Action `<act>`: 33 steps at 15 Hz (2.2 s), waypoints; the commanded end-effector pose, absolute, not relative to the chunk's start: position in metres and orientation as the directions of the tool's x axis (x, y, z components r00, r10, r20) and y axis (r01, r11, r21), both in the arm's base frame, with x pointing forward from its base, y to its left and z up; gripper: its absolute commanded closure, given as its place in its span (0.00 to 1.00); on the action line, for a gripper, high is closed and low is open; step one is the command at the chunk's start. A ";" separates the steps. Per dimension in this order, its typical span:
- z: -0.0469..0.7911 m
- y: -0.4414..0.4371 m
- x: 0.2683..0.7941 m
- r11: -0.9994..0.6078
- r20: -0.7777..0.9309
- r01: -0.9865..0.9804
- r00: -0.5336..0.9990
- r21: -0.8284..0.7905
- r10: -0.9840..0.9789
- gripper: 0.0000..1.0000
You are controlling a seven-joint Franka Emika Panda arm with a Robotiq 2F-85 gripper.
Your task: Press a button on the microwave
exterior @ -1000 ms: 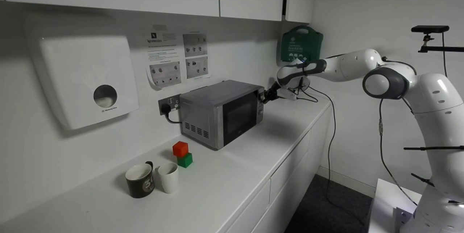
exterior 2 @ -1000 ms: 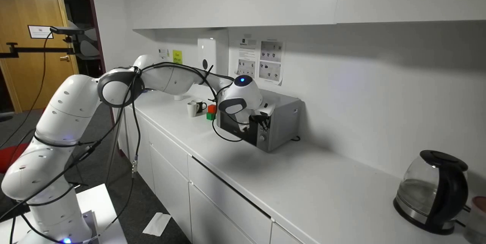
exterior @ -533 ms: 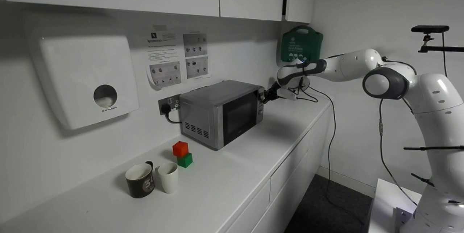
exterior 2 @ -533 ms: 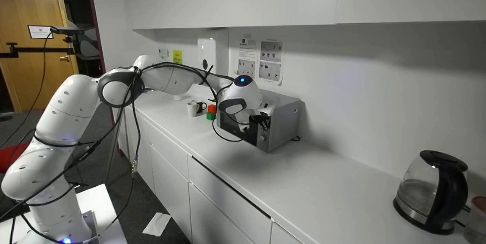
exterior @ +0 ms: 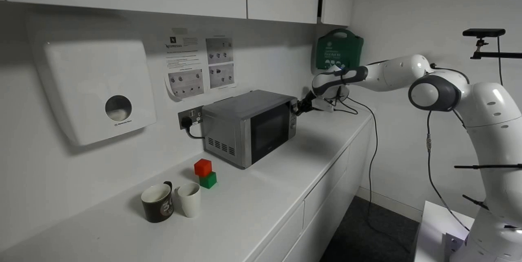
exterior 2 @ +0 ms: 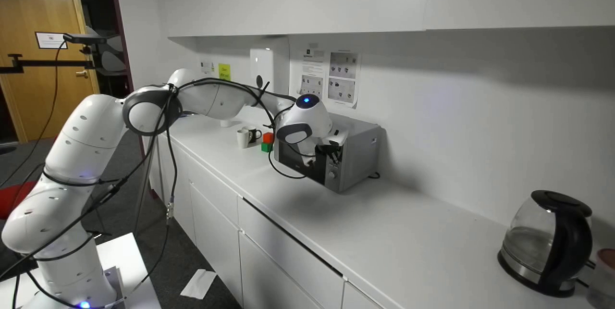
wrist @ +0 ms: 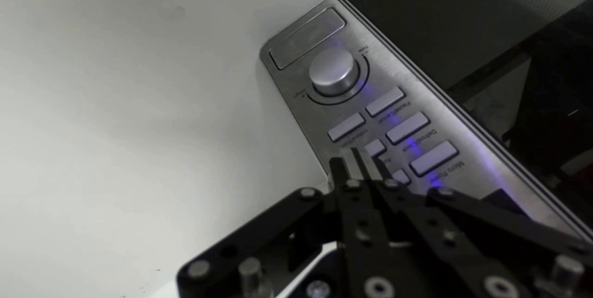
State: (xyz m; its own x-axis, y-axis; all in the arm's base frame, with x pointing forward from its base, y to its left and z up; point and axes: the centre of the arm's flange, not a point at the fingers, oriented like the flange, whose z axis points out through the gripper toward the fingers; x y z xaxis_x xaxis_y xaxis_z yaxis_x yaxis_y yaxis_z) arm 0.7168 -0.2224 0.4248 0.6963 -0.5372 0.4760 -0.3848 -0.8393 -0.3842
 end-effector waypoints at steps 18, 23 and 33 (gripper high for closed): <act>0.461 -0.196 0.746 -0.903 0.524 -0.284 0.741 -0.322 -0.420 1.00; 0.458 -0.205 0.720 -0.904 0.509 -0.296 0.752 -0.308 -0.420 1.00; 0.479 -0.248 0.611 -0.890 0.475 -0.332 0.757 -0.314 -0.449 1.00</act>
